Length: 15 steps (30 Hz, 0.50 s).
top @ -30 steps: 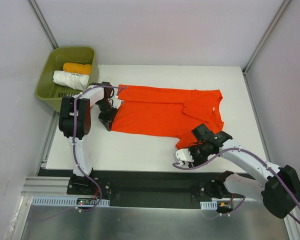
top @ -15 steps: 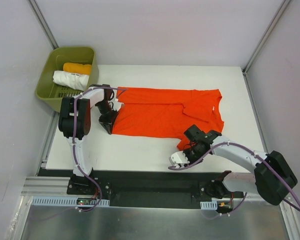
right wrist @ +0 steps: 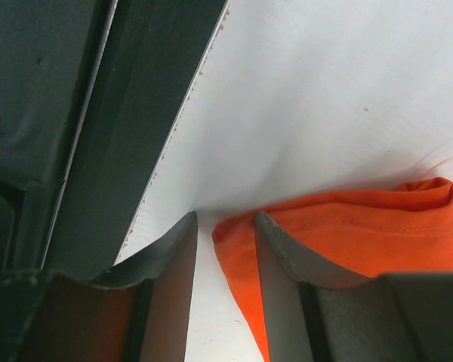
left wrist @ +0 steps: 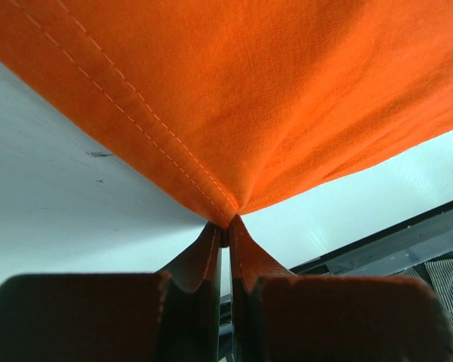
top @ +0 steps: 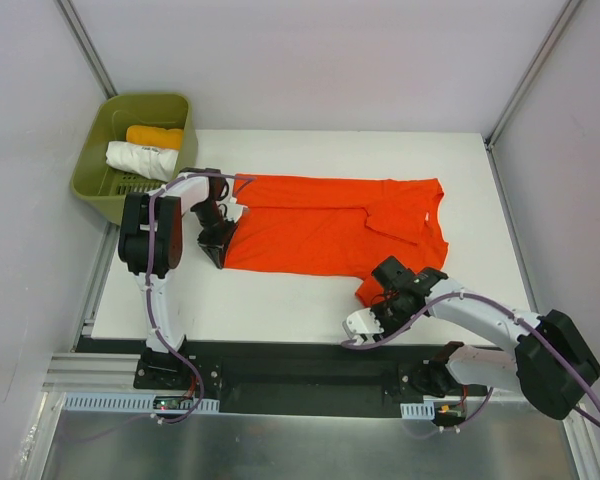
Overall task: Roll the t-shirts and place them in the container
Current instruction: Fold the T-shirt at the center of the board.
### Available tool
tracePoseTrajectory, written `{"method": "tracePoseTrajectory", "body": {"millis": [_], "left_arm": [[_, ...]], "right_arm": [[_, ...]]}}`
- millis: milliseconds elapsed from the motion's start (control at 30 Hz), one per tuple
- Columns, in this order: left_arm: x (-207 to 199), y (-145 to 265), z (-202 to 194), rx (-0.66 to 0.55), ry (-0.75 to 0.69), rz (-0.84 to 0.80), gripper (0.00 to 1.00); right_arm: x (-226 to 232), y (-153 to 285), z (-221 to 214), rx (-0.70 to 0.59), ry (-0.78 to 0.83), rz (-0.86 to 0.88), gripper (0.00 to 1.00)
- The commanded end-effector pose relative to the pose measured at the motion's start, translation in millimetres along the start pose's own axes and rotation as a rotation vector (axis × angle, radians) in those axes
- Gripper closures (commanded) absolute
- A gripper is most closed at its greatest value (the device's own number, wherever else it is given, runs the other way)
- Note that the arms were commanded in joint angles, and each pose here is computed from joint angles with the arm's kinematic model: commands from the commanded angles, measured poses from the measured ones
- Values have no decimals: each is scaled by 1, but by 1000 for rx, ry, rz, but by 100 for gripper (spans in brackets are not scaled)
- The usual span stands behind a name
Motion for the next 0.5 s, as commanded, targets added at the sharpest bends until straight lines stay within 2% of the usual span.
{"method": "tracePoseTrajectory", "body": {"millis": [0,167,367,467], "left_arm": [[10,-14,3,25,-23,22,100],[10,-16,1,37,-22,21,100],[10,-14,3,33,-21,17,100],[9,-14,2,35,-22,16,100]], "right_arm": [[5,1,-4,22,-18,3,60],[2,2,-4,23,-40,-21,61],[-5,15,8,-34,-43,-104,60],[-3,19,5,-15,-60,-108,60]]}}
Point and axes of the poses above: each gripper's point midway between its finger pads, its own y axis back along the fingers, its own x axis along the line the jaws close on, z = x × y, the point moved 1 cm from there along y, back along the fingers, and after that the axes turned 2 degrees about -y, right-handed, at the moved point
